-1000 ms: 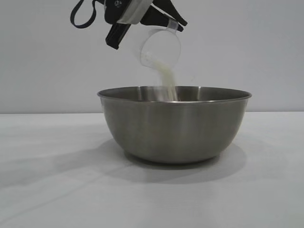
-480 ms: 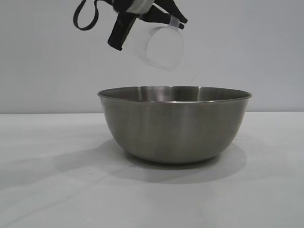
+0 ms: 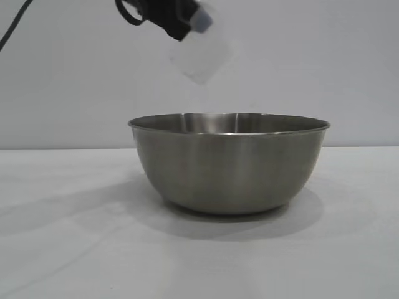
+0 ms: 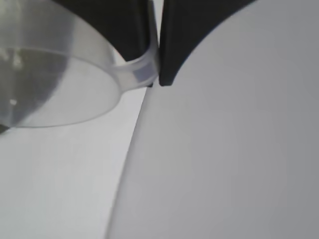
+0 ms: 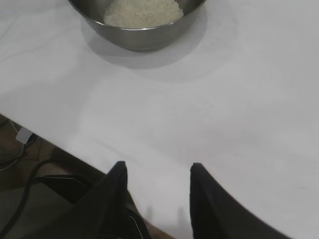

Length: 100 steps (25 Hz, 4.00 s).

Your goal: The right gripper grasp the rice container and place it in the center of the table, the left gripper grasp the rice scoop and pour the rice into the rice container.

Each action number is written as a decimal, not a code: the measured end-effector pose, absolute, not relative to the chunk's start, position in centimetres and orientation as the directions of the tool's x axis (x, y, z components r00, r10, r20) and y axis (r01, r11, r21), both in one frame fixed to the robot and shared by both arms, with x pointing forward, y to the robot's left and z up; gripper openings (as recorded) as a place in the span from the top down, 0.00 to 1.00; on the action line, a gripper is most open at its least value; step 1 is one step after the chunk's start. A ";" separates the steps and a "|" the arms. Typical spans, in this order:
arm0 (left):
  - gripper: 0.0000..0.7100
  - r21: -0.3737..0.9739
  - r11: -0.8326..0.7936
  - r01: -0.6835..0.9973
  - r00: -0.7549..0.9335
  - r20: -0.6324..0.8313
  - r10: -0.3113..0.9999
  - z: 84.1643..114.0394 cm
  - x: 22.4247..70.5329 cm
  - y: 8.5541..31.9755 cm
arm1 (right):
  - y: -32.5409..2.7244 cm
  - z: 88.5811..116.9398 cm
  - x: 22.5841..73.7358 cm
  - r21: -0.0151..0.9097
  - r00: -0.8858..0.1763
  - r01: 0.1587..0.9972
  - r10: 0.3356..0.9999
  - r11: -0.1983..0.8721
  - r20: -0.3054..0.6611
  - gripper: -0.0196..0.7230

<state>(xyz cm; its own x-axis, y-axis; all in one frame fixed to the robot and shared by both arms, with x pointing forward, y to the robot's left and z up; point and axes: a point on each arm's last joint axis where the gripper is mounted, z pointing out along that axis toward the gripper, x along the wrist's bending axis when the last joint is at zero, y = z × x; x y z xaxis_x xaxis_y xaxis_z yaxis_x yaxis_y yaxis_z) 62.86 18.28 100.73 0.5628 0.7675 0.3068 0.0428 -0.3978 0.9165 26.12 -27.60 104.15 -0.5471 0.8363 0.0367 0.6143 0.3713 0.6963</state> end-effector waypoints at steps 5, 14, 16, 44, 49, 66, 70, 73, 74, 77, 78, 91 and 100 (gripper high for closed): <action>1.00 0.907 -0.382 0.177 0.550 0.230 0.803 96.8 61.3 21.1 | -27.6 104.2 26.1 0.696 -0.547 0.614 0.836 0.371 0.037 0.64; 1.00 0.916 -0.251 0.312 0.489 0.071 0.869 90.7 60.2 22.6 | -27.6 104.2 26.1 0.696 -0.547 0.614 0.836 0.371 0.037 0.64; 1.00 0.917 -0.235 0.323 0.469 0.061 0.881 90.1 60.4 22.7 | -27.6 104.2 26.1 0.696 -0.547 0.614 0.836 0.371 0.037 0.64; 0.93 0.897 -0.176 0.405 0.406 -0.004 0.914 85.8 58.8 23.3 | -28.9 104.4 23.5 0.819 -0.552 0.484 0.834 0.309 0.012 0.64; 0.80 0.908 -0.157 0.387 0.404 -0.014 0.914 85.1 56.8 23.5 | -28.9 104.4 23.5 0.818 -0.552 0.485 0.834 0.310 0.012 0.64; 0.78 0.966 -0.046 0.253 0.259 -0.022 0.966 88.8 51.4 25.4 | -29.3 104.4 22.5 0.856 -0.553 0.432 0.833 0.284 0.002 0.64; 0.78 0.984 -0.049 0.171 0.289 -0.003 0.957 91.3 50.8 25.2 | -29.4 104.3 22.4 0.857 -0.554 0.431 0.833 0.283 0.003 0.64; 0.78 0.995 -0.044 0.090 0.290 0.016 0.957 93.9 49.7 25.3 | -29.4 104.3 22.4 0.856 -0.553 0.431 0.833 0.284 0.002 0.64; 0.78 0.995 -0.050 0.087 0.287 0.023 0.958 94.7 49.3 25.4 | -29.4 104.3 22.4 0.856 -0.553 0.431 0.833 0.284 0.002 0.64; 0.78 0.982 -0.099 0.162 0.269 0.052 0.962 96.9 47.7 25.9 | -29.4 104.3 22.4 0.856 -0.553 0.431 0.833 0.284 0.002 0.64; 0.78 0.971 -0.121 0.205 0.261 0.065 0.963 97.5 47.0 26.1 | -29.4 104.3 22.4 0.856 -0.553 0.431 0.833 0.284 0.002 0.64; 0.78 0.795 -0.235 0.559 0.180 0.160 0.970 105.0 36.9 28.5 | -29.4 104.3 22.4 0.856 -0.553 0.431 0.833 0.284 0.002 0.64; 0.78 0.737 -0.176 0.653 0.174 0.080 0.982 106.0 29.4 29.7 | -29.4 104.3 22.4 0.856 -0.553 0.431 0.833 0.284 0.002 0.64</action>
